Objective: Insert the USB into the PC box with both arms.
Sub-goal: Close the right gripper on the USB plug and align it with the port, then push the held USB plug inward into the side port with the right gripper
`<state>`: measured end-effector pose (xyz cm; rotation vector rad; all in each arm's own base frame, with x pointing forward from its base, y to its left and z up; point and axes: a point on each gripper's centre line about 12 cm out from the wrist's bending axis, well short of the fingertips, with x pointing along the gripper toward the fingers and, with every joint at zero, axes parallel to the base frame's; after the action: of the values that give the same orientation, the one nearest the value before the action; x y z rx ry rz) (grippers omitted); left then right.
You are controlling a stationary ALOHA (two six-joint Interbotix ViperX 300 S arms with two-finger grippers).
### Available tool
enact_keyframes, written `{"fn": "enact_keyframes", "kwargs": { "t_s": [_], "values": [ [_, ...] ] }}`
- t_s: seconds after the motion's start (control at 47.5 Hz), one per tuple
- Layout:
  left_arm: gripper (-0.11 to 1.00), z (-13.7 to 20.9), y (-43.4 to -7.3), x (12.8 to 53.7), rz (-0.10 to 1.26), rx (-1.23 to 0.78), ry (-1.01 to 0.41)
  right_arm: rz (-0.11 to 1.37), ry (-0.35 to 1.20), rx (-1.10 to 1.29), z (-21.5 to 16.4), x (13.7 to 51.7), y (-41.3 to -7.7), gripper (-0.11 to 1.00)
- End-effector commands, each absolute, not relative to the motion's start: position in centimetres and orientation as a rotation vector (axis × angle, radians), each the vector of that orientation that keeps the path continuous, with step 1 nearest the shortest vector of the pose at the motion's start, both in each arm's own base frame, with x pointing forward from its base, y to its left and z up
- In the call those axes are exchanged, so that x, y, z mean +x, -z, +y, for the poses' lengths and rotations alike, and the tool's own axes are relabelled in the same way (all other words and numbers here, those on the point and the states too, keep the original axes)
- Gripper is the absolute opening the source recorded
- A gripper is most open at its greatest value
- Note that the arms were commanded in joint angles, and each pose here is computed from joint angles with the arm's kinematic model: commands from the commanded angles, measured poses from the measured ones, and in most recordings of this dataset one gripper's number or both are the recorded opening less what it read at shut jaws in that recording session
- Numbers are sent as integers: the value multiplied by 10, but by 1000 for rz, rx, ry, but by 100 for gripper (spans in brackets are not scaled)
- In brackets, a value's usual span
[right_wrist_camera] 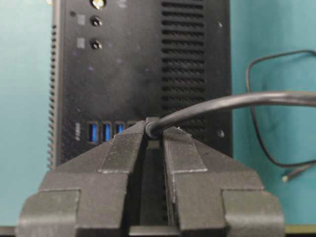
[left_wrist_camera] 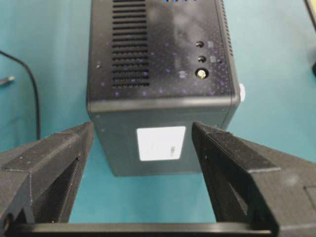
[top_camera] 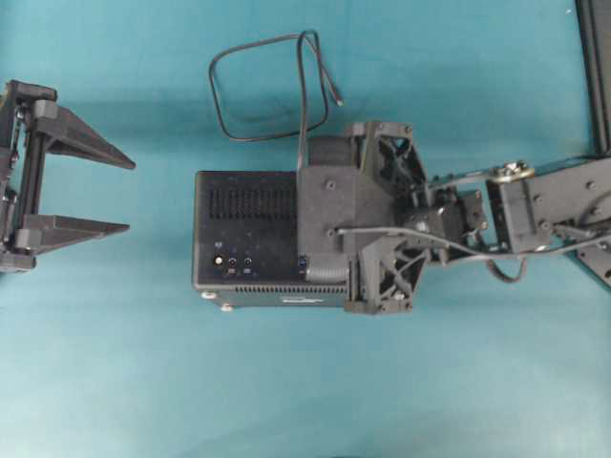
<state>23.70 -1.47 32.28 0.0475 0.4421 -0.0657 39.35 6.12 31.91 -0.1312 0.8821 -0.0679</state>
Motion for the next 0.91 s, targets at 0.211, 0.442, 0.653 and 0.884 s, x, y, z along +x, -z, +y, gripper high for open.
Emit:
{"fn": "enact_keyframes", "kwargs": {
  "t_s": [0.211, 0.442, 0.653, 0.884],
  "values": [
    [85, -15, -331, 236, 411, 50, 66, 868, 70, -110, 64, 392, -321, 12],
    [85, -15, -332, 236, 410, 50, 66, 879, 68, -107, 65, 391, -312, 12],
    [85, -15, -332, 236, 410, 50, 66, 868, 77, -68, 66, 391, -309, 12],
    [85, -15, -331, 236, 410, 50, 66, 878, 73, -65, 70, 389, -305, 12]
  ]
}}
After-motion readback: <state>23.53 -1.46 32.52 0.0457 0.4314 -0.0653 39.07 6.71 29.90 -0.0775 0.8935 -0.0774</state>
